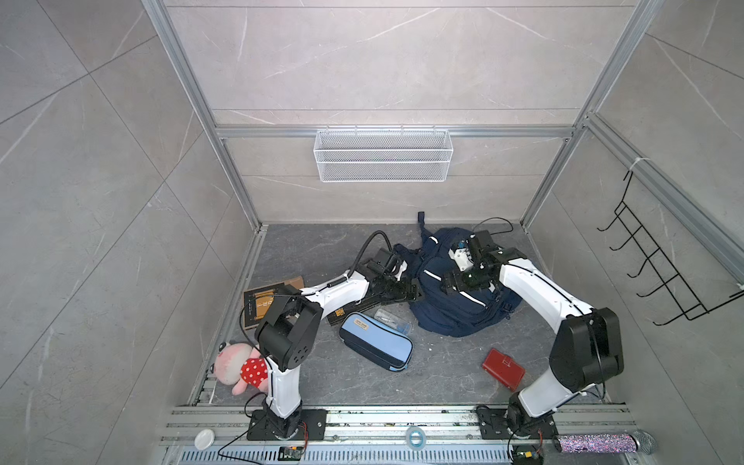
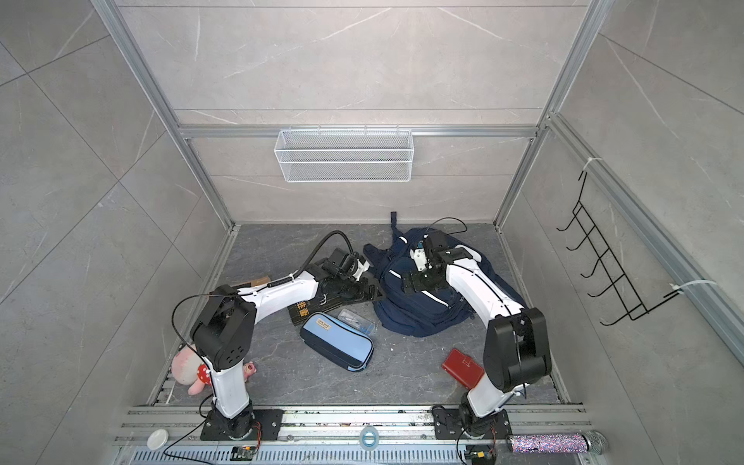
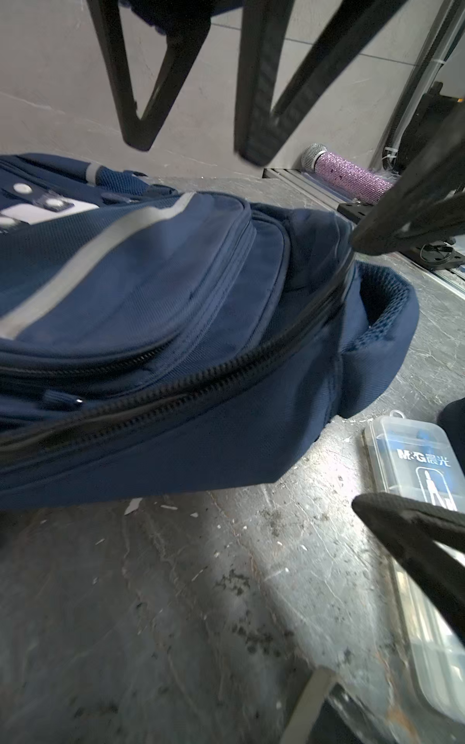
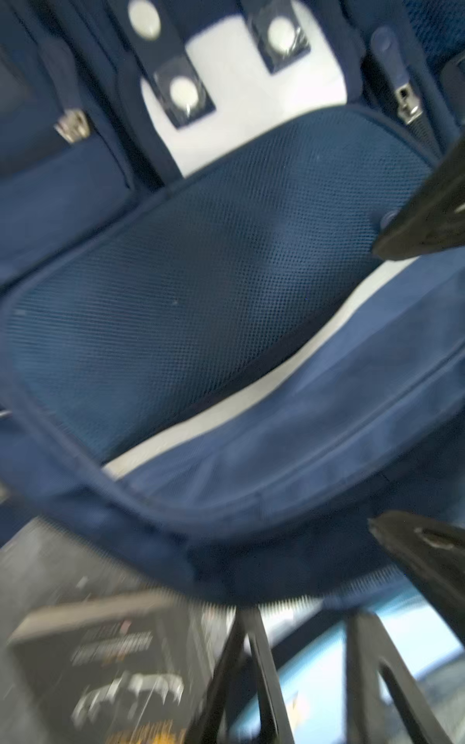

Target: Pack the student bag

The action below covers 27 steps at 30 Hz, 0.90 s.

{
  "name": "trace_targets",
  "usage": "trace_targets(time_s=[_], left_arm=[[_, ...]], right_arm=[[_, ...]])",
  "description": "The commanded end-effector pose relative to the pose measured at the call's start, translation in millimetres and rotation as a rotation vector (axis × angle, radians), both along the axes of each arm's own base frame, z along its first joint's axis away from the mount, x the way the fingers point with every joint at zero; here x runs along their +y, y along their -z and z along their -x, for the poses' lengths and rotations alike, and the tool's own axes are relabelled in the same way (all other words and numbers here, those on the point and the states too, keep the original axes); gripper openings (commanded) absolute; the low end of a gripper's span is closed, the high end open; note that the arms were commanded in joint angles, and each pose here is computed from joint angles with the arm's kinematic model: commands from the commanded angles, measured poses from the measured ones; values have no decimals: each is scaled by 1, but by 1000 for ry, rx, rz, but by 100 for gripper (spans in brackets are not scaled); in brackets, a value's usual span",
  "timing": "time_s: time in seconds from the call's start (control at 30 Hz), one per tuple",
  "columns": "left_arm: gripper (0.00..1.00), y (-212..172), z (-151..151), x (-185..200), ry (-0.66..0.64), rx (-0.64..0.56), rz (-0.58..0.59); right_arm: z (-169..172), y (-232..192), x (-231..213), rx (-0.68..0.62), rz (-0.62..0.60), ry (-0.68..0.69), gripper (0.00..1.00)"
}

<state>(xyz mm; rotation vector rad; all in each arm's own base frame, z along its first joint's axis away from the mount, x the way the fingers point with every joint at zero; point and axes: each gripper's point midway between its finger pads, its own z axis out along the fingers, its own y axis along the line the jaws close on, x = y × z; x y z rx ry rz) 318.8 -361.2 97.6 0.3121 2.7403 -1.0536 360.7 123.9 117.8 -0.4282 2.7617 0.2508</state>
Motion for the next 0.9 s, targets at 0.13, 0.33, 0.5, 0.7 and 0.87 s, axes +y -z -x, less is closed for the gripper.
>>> trace_targets(time_s=[0.13,0.33,0.5,0.7,0.87], left_arm=[[85,0,-4,-7,4,27,40],[64,13,-2,-6,1,47,28],[58,30,-3,-2,-8,60,4],[57,42,-8,-3,-8,63,-9],[85,21,-13,-15,25,9,75]], right_arm=[[4,43,-15,106,197,-35,98],[-5,60,-23,128,285,-25,70],[-13,55,-24,103,301,-20,25],[-31,12,-20,-18,270,5,0],[-50,-38,-12,-132,219,22,0]])
